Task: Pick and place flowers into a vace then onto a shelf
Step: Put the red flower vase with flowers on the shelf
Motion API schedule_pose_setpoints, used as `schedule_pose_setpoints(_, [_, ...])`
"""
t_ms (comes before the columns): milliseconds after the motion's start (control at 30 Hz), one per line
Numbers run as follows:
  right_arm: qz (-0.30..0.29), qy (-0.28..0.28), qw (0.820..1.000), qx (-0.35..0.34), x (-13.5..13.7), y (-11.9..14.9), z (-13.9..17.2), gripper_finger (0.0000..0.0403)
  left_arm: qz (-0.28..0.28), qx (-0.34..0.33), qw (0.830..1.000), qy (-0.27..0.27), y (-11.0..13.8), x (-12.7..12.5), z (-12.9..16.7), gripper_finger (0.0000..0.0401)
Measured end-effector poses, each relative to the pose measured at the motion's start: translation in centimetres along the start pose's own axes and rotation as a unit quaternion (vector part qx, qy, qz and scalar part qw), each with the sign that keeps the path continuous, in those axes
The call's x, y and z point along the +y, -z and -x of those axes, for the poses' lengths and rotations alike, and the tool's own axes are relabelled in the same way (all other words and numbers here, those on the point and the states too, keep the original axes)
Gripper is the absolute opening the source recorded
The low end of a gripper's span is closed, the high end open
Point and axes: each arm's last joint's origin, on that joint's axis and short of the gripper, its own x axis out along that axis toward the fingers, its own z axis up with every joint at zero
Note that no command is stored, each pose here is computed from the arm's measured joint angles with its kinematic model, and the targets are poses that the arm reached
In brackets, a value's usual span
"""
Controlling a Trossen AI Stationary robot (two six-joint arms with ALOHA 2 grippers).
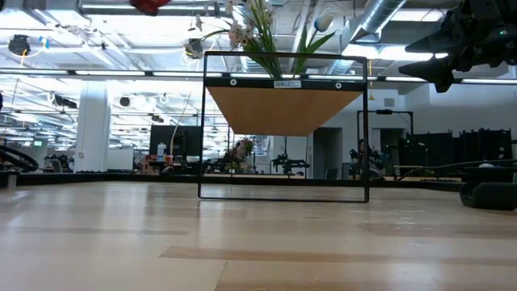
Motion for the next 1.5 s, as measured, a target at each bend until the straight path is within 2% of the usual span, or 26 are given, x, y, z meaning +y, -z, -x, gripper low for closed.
schedule_pose_setpoints(133, [0.000, 0.000, 1.000, 0.000, 0.0, 0.0, 0.0, 0.0256, -0.007, 0.034, 0.999, -0.011, -1.5, 1.7, -2.4, 0.0218])
schedule_pose_setpoints(333, [0.000, 0.000, 1.000, 0.000, 0.0, 0.0, 0.0, 0.0256, -0.028, 0.041, 0.999, 0.009, -4.1, 4.7, -6.1, 0.0218])
schedule_pose_setpoints(567, [0.000, 0.000, 1.000, 0.000, 0.0, 0.0, 0.0, 0.0256, -0.036, 0.061, 0.997, -0.025, -5.3, 8.9, -9.3, 0.0218])
schedule_pose_setpoints(733, [0.002, 0.000, 1.000, 0.000, 0.0, 0.0, 0.0, 0.0256, -0.023, 0.072, 0.997, -0.025, -4.7, 11.4, -11.2, 0.0218])
schedule_pose_setpoints(1000, [0.003, 0.000, 1.000, -0.001, 0.0, 0.0, 0.0, 0.0256, -0.024, 0.091, 0.995, -0.043, -2.9, 13.5, -13.0, 0.0218])
schedule_pose_setpoints(1267, [0.004, 0.000, 1.000, -0.001, 0.0, 0.0, 0.0, 0.0256, -0.019, 0.102, 0.991, -0.084, -1.9, 15.2, -12.9, 0.0218])
schedule_pose_setpoints(1500, [0.004, -0.001, 1.000, -0.001, 0.0, 0.0, 0.0, 0.0256, 0.011, 0.118, 0.989, -0.087, -1.4, 15.3, -12.7, 0.0218])
